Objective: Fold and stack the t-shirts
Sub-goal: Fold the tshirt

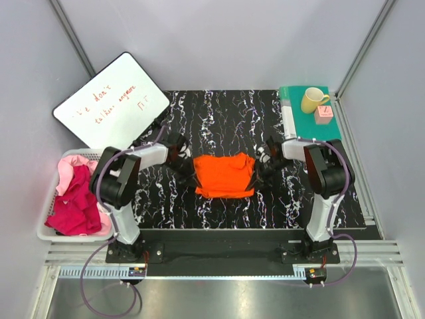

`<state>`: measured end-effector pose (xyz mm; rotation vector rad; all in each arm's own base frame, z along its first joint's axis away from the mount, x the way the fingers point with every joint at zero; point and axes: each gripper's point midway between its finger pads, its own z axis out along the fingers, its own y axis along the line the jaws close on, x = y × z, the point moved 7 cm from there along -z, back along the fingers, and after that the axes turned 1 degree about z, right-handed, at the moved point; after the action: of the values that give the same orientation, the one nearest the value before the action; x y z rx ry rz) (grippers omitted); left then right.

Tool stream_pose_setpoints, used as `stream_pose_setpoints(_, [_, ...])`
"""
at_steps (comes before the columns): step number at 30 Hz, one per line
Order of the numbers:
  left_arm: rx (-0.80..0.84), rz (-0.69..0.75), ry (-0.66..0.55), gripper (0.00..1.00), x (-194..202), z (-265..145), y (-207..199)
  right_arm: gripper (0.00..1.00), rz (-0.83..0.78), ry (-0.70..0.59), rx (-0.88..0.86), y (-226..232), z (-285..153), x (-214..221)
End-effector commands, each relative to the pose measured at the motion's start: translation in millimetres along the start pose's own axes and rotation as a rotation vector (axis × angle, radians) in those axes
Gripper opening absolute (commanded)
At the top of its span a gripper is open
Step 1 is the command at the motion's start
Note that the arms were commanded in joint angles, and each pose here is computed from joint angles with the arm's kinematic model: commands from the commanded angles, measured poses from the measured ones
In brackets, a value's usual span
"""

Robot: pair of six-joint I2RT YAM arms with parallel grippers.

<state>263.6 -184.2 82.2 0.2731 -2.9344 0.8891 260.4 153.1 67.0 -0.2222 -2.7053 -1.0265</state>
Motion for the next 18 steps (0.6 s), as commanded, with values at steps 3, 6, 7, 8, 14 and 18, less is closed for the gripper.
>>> stream_pose_setpoints(3, [-0.099,0.003,0.018,0.06,40,-7,25,0.19,0.02,-0.011,0.082,-16,-1,47])
stream_pose_setpoints(6, [-0.112,0.024,0.02,0.41,45,-6,27,0.35,0.023,-0.004,0.101,-23,1,52])
stream_pose_setpoints(7, [-0.117,0.033,0.013,0.62,45,-8,27,0.4,0.017,-0.007,0.102,-22,1,51])
stream_pose_setpoints(8, [-0.124,0.048,-0.003,0.75,43,-12,24,0.6,0.006,-0.019,0.115,-21,-2,49])
stream_pose_setpoints(14, [-0.141,0.115,-0.089,0.85,36,-41,7,0.98,-0.071,-0.113,0.174,8,-36,39])
stream_pose_setpoints(18, [-0.118,0.156,-0.161,0.85,27,-63,-13,1.0,-0.147,-0.203,0.19,33,-63,29])
